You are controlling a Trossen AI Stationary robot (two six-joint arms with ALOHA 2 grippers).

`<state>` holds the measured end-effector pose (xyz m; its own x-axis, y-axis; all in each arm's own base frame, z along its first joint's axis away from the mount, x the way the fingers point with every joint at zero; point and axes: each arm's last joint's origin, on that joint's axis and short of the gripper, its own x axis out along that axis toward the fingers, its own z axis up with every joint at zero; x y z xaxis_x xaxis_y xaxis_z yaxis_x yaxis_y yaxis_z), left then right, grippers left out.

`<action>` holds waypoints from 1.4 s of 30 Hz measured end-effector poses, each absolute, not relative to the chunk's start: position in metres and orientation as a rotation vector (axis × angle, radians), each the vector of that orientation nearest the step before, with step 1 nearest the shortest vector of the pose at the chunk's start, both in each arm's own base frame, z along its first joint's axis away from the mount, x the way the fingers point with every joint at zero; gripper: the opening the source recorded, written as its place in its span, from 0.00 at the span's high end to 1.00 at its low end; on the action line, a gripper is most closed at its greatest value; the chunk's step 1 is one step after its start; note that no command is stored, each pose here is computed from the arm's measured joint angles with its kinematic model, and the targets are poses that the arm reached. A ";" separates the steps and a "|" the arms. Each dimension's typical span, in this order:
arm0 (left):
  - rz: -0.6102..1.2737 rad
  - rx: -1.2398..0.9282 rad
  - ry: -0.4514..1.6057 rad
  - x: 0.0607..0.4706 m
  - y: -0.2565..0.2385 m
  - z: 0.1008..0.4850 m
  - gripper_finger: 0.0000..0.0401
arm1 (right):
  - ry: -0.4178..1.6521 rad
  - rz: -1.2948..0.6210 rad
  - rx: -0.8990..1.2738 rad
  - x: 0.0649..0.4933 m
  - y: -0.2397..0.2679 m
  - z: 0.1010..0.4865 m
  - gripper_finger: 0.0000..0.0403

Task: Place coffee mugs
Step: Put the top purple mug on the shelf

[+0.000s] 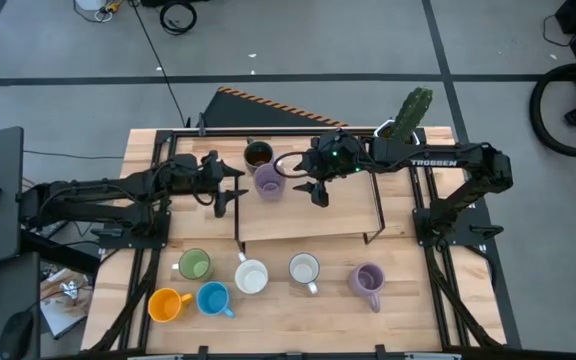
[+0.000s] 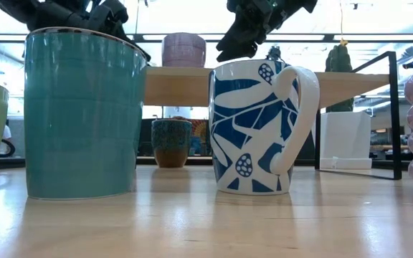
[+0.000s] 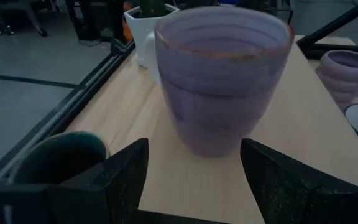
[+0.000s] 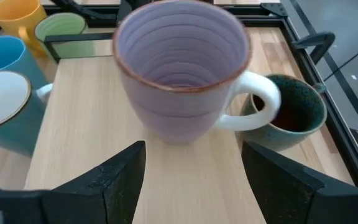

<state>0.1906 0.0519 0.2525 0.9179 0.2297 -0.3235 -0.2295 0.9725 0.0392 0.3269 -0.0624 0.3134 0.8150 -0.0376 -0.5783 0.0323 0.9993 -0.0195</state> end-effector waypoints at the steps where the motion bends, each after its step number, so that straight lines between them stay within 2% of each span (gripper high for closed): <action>1: 0.236 0.012 0.335 0.191 0.052 0.257 0.34 | 0.618 -0.040 -0.005 0.327 -0.063 0.313 0.32; 6: 0.235 0.024 0.332 0.191 0.053 0.265 0.34 | 0.620 -0.041 0.010 0.326 -0.065 0.313 0.32; 20: 0.226 0.021 0.435 0.202 0.056 0.249 0.34 | 0.640 -0.054 -0.027 0.339 -0.061 0.300 0.32; 25: 0.226 0.025 0.437 0.201 0.055 0.249 0.31 | 0.629 -0.047 -0.057 0.341 -0.058 0.301 0.24; 32: 0.225 0.035 0.406 0.202 0.055 0.252 0.22 | 0.624 -0.032 -0.060 0.341 -0.057 0.301 0.10; 36: 0.199 0.029 0.381 0.203 0.055 0.253 0.21 | 0.615 -0.033 -0.052 0.342 -0.055 0.302 0.02; 42: 0.158 0.014 0.390 0.209 0.054 0.249 0.21 | 0.632 -0.031 -0.043 0.352 -0.054 0.290 0.02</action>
<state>0.2091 0.0540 0.2491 0.9130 0.1559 -0.3771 -0.1507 0.9876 0.0436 0.3519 -0.0536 0.2896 0.8064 -0.0418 -0.5899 0.0154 0.9986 -0.0497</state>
